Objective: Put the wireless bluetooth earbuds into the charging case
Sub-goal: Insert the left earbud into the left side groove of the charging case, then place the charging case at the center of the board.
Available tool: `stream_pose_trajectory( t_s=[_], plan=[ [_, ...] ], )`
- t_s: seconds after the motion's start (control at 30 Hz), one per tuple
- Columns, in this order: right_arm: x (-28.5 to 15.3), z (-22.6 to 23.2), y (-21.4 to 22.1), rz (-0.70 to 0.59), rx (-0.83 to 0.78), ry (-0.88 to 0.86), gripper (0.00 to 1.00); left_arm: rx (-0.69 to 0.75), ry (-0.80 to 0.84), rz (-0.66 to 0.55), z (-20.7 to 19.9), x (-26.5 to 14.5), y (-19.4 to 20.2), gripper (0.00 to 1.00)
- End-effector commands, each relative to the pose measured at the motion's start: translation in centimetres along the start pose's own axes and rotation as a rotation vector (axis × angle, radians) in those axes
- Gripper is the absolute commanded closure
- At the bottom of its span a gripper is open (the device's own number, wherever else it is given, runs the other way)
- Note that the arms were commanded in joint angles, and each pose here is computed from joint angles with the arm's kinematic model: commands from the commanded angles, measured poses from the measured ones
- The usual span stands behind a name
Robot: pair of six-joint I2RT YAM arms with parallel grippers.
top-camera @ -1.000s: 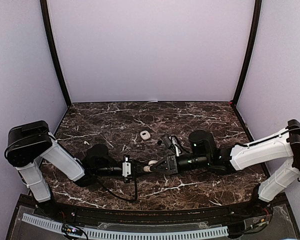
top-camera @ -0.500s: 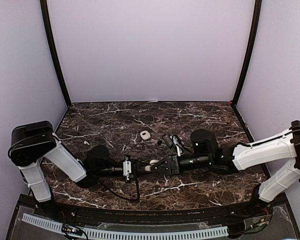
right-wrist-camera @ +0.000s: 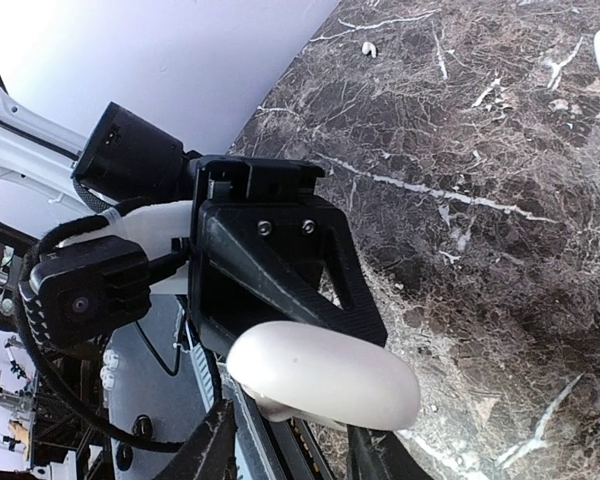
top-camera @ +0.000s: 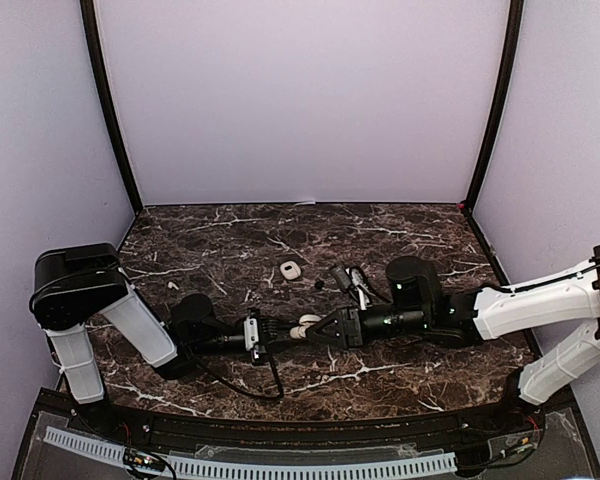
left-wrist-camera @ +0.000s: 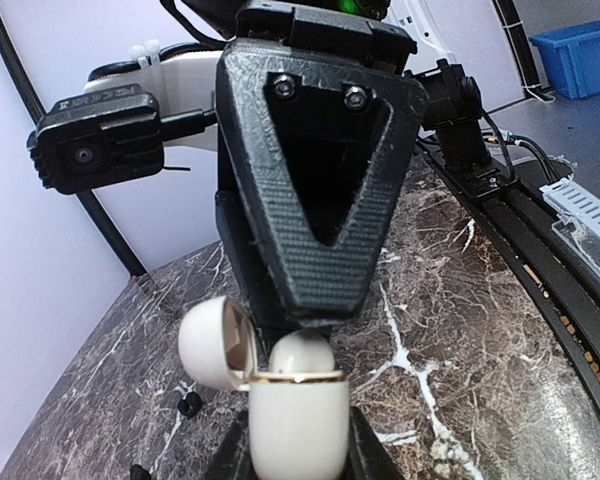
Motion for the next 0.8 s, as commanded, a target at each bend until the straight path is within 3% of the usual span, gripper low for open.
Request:
stream_pose_trajectory(
  t_s=[0.0,0.23,0.53,0.77],
  plan=[
    [-0.9,0.7,-0.9,-0.048,-0.039,0.004,0.62,0.001,-0.045,-0.079,0.8,-0.6,-2.3,1.0],
    [-2.7,0.6,-1.5,-0.118,-0.147,0.047,0.61,-0.147,-0.103,-0.139,2.2,-3.0,-3.0,1.0],
    [-2.5,-1.4,-1.1,-0.101,-0.249,0.132,0.59,-0.341,-0.187,-0.182,3.9,-6.4,-3.9,1.0],
    [-1.6,-2.1,-0.5,-0.082,-0.297,0.12,0.57,-0.518,-0.221,-0.094,5.2,-7.5,-2.8,0.99]
  ],
)
Point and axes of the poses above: each gripper's point midway between its finger pads, its own x axis out along the fingers, its own z axis along the line the jaws close on, y = z × x, the point moved 1 cm from there along -x, back along the fingers, and after that the axes turned 2 degrees about x, right-handed, at the moved point
